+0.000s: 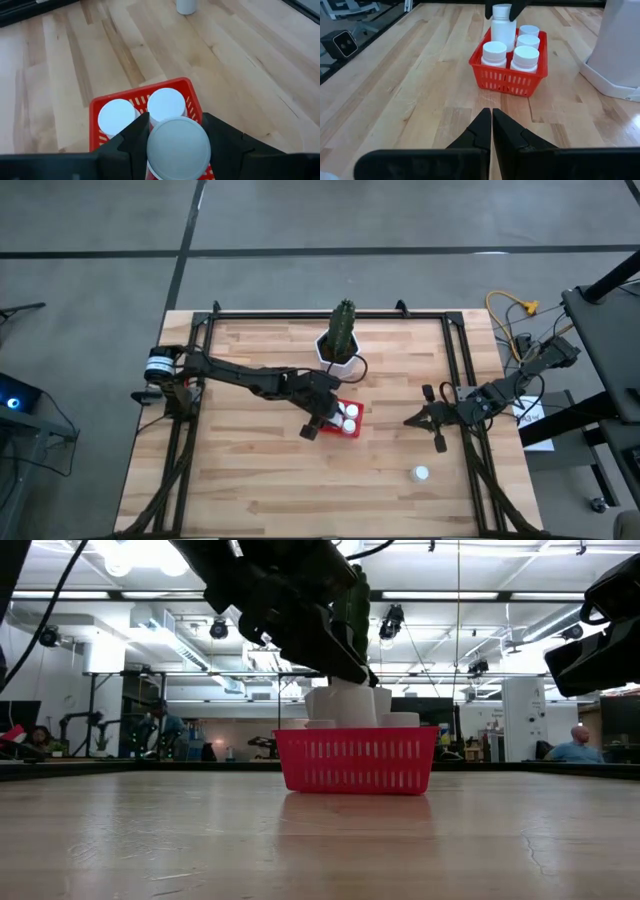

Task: Pick and place pill bottles into a basket
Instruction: Put the left white pill bottle into the red bin

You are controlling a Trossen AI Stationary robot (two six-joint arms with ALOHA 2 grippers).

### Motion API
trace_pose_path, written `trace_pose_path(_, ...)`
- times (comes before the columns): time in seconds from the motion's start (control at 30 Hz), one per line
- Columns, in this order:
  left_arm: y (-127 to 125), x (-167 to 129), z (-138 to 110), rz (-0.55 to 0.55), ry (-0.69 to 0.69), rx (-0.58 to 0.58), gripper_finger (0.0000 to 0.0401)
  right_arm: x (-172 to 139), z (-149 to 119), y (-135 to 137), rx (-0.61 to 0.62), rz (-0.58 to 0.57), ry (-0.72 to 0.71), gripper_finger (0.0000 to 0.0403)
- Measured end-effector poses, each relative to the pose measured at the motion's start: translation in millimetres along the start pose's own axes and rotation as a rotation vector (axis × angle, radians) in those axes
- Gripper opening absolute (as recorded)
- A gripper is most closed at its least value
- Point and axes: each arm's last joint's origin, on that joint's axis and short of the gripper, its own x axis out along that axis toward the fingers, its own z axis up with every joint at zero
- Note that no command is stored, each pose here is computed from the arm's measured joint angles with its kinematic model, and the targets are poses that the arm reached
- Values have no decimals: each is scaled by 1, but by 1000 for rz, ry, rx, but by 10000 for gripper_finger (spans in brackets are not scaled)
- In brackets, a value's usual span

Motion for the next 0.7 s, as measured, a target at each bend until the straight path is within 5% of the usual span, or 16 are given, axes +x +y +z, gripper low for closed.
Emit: trace_pose_path(0.7,1,15,-7,-46,-16,-25,141,0,0,0,1,0,0,9)
